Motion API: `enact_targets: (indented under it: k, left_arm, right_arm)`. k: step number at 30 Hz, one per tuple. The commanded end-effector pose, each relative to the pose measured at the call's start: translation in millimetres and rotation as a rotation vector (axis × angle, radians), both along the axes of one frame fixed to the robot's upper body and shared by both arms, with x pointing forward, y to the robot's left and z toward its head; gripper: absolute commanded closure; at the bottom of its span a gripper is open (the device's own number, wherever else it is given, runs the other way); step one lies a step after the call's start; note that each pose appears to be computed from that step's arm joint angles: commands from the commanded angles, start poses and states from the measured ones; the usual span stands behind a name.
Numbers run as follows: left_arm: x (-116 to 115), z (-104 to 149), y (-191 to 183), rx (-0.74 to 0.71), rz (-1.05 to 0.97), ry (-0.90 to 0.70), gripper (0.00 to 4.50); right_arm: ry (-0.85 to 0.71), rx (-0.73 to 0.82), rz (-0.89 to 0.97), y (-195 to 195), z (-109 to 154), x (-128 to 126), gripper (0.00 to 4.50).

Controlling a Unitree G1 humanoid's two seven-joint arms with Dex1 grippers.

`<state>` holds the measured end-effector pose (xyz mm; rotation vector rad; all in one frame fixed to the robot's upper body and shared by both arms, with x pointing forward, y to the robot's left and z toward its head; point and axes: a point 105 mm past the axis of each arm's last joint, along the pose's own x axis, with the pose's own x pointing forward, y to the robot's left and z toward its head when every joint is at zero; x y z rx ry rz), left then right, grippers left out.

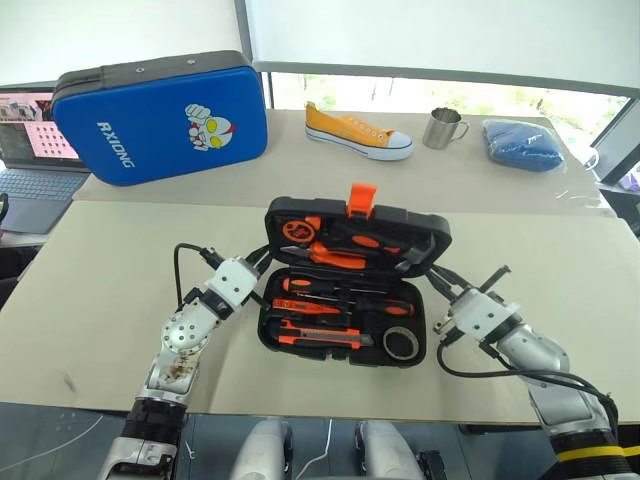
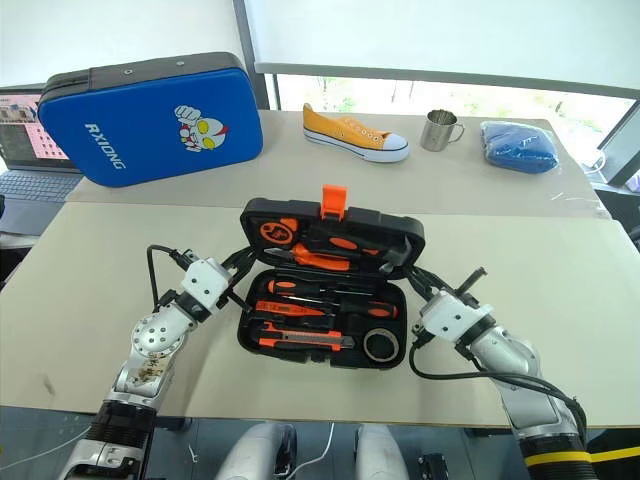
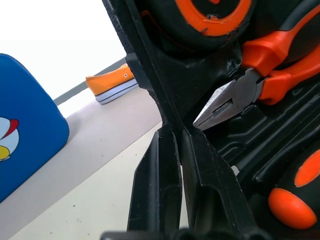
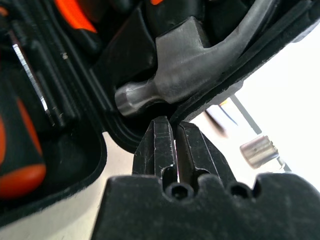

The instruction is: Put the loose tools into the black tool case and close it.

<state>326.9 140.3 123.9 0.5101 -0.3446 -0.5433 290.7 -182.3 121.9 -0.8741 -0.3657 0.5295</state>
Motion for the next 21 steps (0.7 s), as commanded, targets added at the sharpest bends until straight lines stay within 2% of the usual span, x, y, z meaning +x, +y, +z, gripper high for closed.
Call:
enact_targets:
  k: [1, 5, 6, 7, 8, 9, 14, 16, 18, 19, 21]
  left_arm:
    - [-3.6, 6.3, 10.7, 0.026, 0.035, -0.036, 4.49]
    - [-11.7, 2.5, 13.4, 0.030, 0.035, -0.023, 4.49]
    - [-12.5, 2.2, 14.1, 0.031, 0.038, -0.021, 4.14]
    - [-15.4, 2.4, 15.8, 0.030, 0.039, -0.021, 3.74]
    - [-17.9, 3.0, 17.5, 0.034, 0.044, -0.027, 3.56]
    - [-20.3, 3.0, 19.7, 0.034, 0.051, -0.026, 3.14]
    - [-31.4, 3.6, 30.2, 0.042, 0.075, -0.011, 1.33]
    - [-39.0, 6.1, 43.7, 0.041, 0.096, 0.020, 0.65]
    - [-53.8, 6.6, 72.7, 0.037, 0.115, 0.138, 0.01]
    - [-60.6, 5.1, 80.1, 0.043, 0.101, 0.199, 0.00]
    - [-71.8, 2.4, 86.4, 0.092, 0.043, 0.290, 0.00]
  right_arm:
    - [0.013, -0.060, 0.057, 7.2, -6.7, -11.6, 4.50]
    - [0.018, -0.091, 0.110, 12.2, -9.6, -26.8, 4.50]
    - [0.017, -0.094, 0.115, 12.8, -9.4, -28.9, 4.50]
    - [0.025, -0.093, 0.127, 13.5, -9.5, -34.3, 4.13]
    - [0.022, -0.099, 0.137, 14.0, -8.9, -39.2, 3.74]
    - [0.038, -0.102, 0.152, 14.6, -10.1, -45.1, 3.52]
    - [0.086, -0.132, 0.177, 8.6, -12.0, -65.2, 1.78]
    - [0.186, -0.153, 0.195, 1.3, -16.8, -79.1, 1.11]
    - [0.415, -0.158, 0.200, -17.4, -20.2, -103.5, 0.46]
    - [0.507, -0.156, 0.213, -21.5, -20.6, -113.6, 0.06]
    - [0.609, -0.157, 0.236, -24.2, -20.5, -125.6, 0.06]
